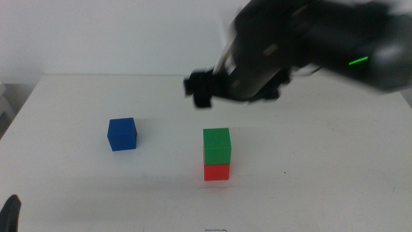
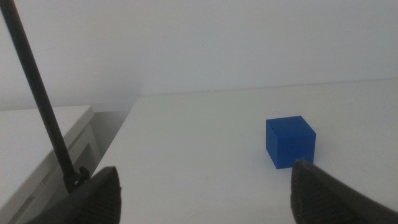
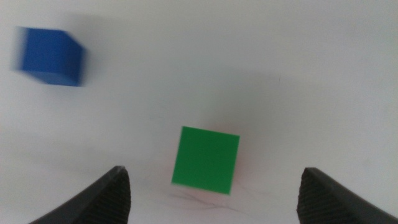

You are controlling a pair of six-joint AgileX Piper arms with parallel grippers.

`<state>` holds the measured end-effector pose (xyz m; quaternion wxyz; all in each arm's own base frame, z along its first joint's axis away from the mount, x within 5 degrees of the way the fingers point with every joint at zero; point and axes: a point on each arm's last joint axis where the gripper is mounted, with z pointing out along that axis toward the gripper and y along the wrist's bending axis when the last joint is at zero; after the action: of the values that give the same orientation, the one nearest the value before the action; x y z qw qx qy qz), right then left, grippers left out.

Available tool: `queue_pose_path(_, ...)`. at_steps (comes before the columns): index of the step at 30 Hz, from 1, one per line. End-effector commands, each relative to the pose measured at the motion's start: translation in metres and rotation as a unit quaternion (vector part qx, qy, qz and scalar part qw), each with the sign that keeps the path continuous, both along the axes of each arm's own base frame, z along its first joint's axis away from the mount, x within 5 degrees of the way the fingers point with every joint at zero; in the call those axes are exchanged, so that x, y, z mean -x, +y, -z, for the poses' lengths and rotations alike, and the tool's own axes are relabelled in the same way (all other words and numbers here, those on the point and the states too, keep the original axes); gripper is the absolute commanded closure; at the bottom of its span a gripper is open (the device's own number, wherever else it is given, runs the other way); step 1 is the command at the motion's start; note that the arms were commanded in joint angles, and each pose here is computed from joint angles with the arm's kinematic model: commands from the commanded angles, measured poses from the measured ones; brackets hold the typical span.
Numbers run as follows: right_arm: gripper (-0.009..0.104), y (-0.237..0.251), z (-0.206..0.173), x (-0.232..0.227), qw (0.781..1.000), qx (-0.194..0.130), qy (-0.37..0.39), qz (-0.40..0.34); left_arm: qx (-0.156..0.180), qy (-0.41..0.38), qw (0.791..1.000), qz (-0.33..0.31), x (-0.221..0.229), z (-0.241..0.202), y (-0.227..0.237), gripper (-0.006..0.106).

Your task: Stack red cubes first, then green, then blue cubes in a specific spot.

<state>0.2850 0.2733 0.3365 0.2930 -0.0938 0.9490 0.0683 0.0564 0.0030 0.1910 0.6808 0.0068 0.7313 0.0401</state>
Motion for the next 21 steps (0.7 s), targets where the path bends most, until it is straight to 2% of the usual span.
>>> queue_pose_path(1,0.001,-0.030,-0.062,0.024,0.995,-0.017,-0.075,-0.056,0.005,-0.050,0.999,0.002,0.001,-0.009,0.000,0.007)
queue_pose_path(7,0.001,-0.093,-0.105,0.082,0.976,-0.038,-0.158,-0.148,0.005,-0.050,0.999,0.002,0.001,-0.009,0.000,0.007)
queue_pose_path(13,0.001,-0.144,-0.101,0.140,0.949,-0.054,-0.199,-0.239,0.005,-0.050,0.999,0.002,0.001,-0.009,0.000,0.007)
queue_pose_path(21,0.001,-0.195,-0.089,0.183,0.944,-0.059,-0.249,-0.210,0.005,-0.050,0.999,0.002,0.001,-0.009,0.000,0.007)
